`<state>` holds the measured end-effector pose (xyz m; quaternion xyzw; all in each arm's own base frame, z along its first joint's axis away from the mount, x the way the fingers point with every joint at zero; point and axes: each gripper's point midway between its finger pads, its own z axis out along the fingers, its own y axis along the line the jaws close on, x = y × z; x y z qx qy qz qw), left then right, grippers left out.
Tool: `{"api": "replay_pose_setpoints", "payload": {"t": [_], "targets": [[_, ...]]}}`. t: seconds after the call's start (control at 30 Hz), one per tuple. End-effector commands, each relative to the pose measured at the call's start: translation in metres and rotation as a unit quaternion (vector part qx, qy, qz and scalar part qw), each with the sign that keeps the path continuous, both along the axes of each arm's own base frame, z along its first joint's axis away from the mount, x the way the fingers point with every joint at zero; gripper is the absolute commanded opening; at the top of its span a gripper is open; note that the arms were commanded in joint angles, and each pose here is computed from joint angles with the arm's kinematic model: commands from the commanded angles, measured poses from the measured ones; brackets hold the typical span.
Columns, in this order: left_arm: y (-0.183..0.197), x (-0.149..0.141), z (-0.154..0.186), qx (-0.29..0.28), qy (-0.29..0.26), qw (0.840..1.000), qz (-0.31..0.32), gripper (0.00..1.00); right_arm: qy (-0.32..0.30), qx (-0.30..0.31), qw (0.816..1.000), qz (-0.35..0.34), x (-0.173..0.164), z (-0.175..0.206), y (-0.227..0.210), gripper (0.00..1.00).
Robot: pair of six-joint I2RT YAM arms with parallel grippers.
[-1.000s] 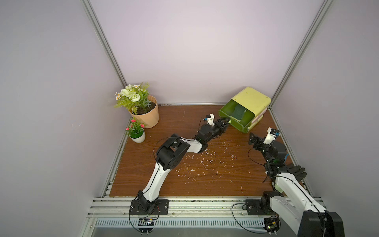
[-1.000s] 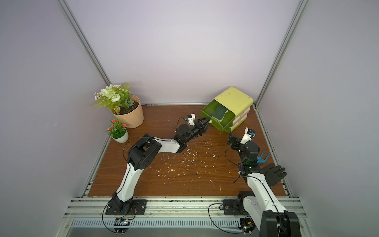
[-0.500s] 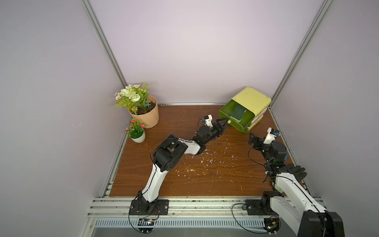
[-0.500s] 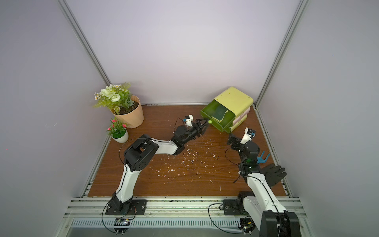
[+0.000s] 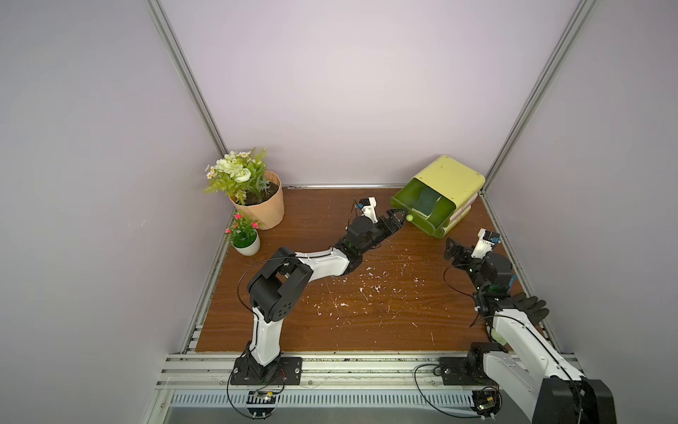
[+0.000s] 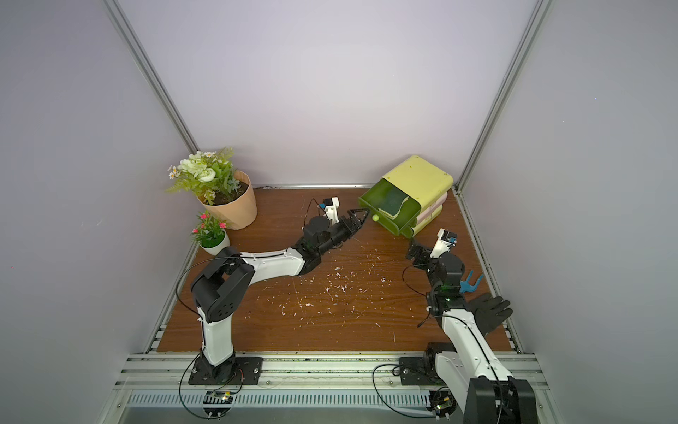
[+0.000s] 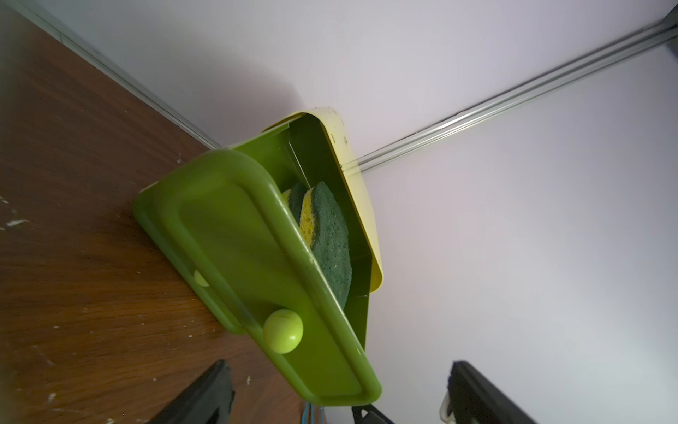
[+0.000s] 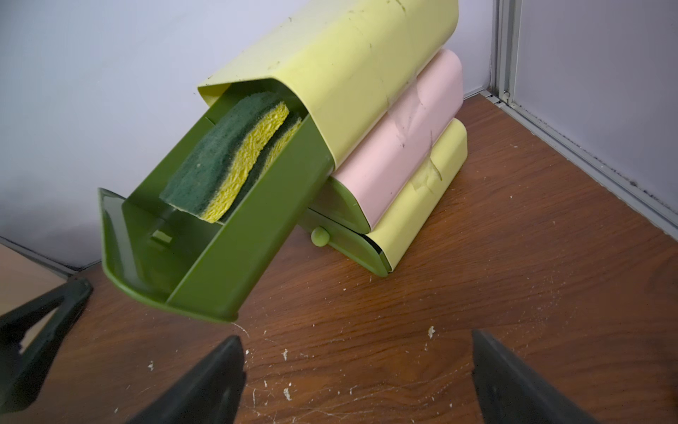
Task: Take the sponge out of the drawer
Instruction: Open the drawer in the storage box, then move the storage box to the center of the board.
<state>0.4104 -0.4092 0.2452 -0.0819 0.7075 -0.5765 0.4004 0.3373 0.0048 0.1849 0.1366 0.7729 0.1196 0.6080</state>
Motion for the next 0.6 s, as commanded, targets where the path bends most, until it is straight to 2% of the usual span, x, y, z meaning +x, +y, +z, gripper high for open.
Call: {"api": "replay_pose_setpoints", "payload": {"t": [0.0, 0.17, 0.33, 0.47, 0.57], "targets": [[-0.002, -0.006, 0.024, 0.153, -0.078, 0.985, 0.016, 1.00, -0.030, -0.002, 1.000, 0.010, 0.003, 0.024, 0.002, 0.99], [-0.006, -0.004, 0.056, 0.257, -0.126, 0.958, 0.012, 1.00, -0.021, 0.001, 1.000, 0.015, 0.004, 0.022, 0.004, 1.00], [-0.027, 0.001, 0.071, 0.370, -0.164, 0.914, -0.001, 1.00, -0.005, 0.000, 1.000, 0.012, 0.006, 0.019, 0.003, 0.99], [-0.047, 0.010, 0.080, 0.425, -0.180, 0.887, -0.019, 1.00, 0.001, 0.001, 1.000, 0.011, 0.006, 0.019, 0.002, 0.99], [-0.057, 0.019, 0.082, 0.445, -0.185, 0.876, -0.022, 1.00, 0.002, -0.001, 1.000, 0.004, 0.005, 0.019, 0.000, 0.99]]}}
